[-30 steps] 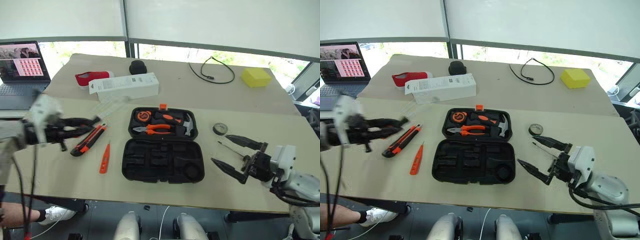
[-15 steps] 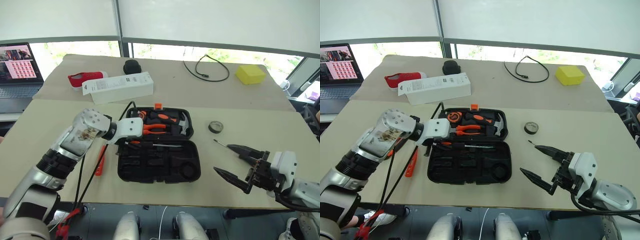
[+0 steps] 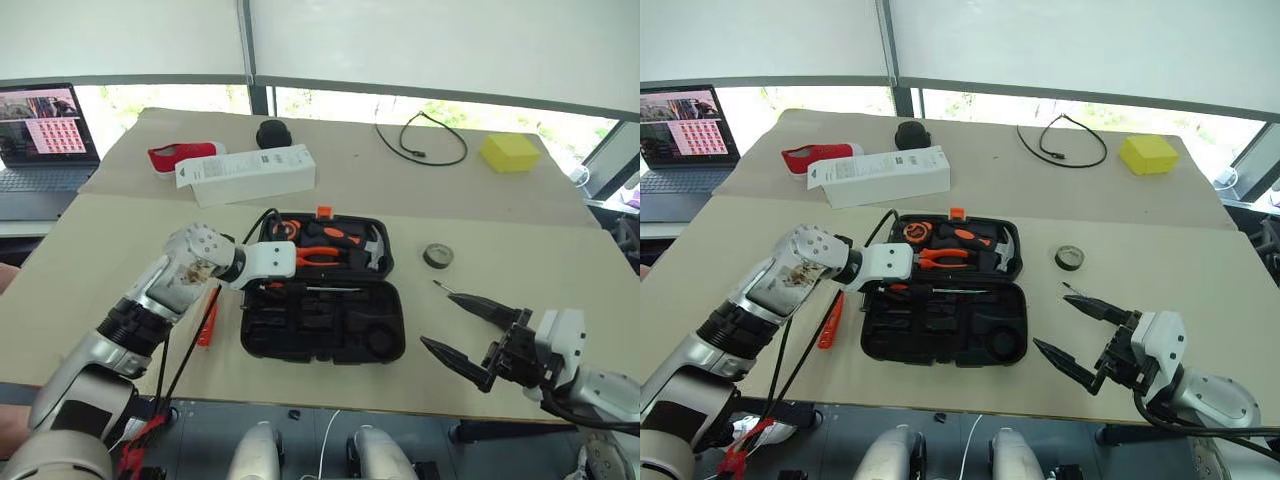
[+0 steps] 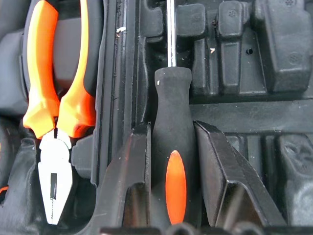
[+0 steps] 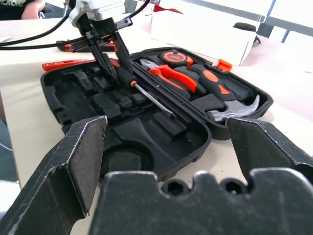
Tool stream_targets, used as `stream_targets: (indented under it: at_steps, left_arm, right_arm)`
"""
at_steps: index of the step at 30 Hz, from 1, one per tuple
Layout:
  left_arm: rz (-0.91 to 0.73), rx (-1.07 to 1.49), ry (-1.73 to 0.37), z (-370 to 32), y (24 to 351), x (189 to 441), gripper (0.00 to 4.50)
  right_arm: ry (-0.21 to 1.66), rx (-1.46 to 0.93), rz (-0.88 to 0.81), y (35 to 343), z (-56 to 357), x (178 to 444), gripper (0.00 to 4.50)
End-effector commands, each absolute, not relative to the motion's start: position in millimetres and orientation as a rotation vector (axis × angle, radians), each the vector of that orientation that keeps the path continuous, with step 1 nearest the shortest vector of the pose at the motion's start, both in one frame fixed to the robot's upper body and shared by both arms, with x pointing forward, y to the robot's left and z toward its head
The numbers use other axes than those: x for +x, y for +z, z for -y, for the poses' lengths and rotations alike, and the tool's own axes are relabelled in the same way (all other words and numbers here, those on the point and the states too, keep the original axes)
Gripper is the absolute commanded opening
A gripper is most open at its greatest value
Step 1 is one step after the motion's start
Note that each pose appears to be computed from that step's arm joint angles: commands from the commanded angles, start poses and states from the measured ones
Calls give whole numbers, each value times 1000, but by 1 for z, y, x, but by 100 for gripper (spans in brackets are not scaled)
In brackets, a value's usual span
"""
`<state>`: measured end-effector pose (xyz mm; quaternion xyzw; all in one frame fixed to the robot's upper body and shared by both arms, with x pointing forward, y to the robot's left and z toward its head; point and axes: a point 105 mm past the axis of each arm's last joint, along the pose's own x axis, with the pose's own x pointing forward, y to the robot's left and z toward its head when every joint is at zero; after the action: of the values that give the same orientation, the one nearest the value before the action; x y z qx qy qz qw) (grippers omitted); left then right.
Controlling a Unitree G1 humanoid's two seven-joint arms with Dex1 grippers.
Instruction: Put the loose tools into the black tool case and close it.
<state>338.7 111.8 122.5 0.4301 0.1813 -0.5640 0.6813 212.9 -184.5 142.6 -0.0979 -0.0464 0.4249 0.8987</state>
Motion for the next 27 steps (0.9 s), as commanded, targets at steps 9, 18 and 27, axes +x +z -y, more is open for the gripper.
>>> stream_targets:
  at_steps: [9, 18, 27]
  left_arm:
    - [-35, 627, -1291, -101, 174, 331, 383]
    - [-136, 532, -1247, -114, 127, 344, 75]
    - [-185, 617, -1255, -97, 98, 344, 2]
  right_arm:
    - [900, -166, 117, 149, 176, 204, 450]
    - [873, -152, 121, 148, 176, 204, 450]
    - [837, -134, 114, 144, 178, 201, 450]
